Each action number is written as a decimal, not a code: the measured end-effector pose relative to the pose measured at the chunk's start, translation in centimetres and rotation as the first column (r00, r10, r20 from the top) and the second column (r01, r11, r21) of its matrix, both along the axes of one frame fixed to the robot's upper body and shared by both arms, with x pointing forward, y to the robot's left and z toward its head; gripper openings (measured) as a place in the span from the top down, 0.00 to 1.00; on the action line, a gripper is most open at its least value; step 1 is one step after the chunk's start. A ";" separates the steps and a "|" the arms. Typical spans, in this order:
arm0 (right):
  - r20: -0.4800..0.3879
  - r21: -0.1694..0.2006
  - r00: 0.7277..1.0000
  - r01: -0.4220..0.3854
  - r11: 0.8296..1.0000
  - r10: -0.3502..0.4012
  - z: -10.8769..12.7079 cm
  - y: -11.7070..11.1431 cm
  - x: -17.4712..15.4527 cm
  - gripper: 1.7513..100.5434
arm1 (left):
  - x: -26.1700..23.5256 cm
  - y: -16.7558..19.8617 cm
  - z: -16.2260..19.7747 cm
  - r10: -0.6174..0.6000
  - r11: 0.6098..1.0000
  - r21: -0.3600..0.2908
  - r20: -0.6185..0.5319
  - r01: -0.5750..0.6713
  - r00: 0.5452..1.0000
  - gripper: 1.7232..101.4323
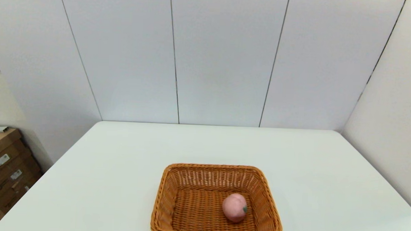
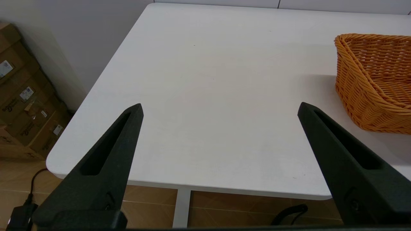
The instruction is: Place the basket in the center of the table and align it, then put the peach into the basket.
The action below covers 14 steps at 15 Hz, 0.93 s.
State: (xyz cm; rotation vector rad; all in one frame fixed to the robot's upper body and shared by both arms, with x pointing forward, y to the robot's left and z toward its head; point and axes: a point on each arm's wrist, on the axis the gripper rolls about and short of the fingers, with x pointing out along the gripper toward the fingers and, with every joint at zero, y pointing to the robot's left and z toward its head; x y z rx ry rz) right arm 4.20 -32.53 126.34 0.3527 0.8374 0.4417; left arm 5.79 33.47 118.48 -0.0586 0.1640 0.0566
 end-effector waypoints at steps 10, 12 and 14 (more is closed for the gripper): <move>0.203 -0.060 0.978 0.050 0.997 -0.037 -3.9 -0.2 -1.7 0.04 | 0.0 0.0 0.0 0.000 1.000 0.000 0.000 0.000 1.000 0.04; 0.333 -0.080 0.939 0.114 0.990 -0.081 -5.0 -0.3 -1.4 0.04 | 0.0 0.0 0.0 0.000 1.000 0.001 0.000 0.000 1.000 0.04; 0.458 -0.090 0.878 0.205 0.975 -0.142 -5.9 -0.5 -0.7 0.04 | 0.0 0.0 0.0 0.000 1.000 0.000 0.000 0.000 1.000 0.04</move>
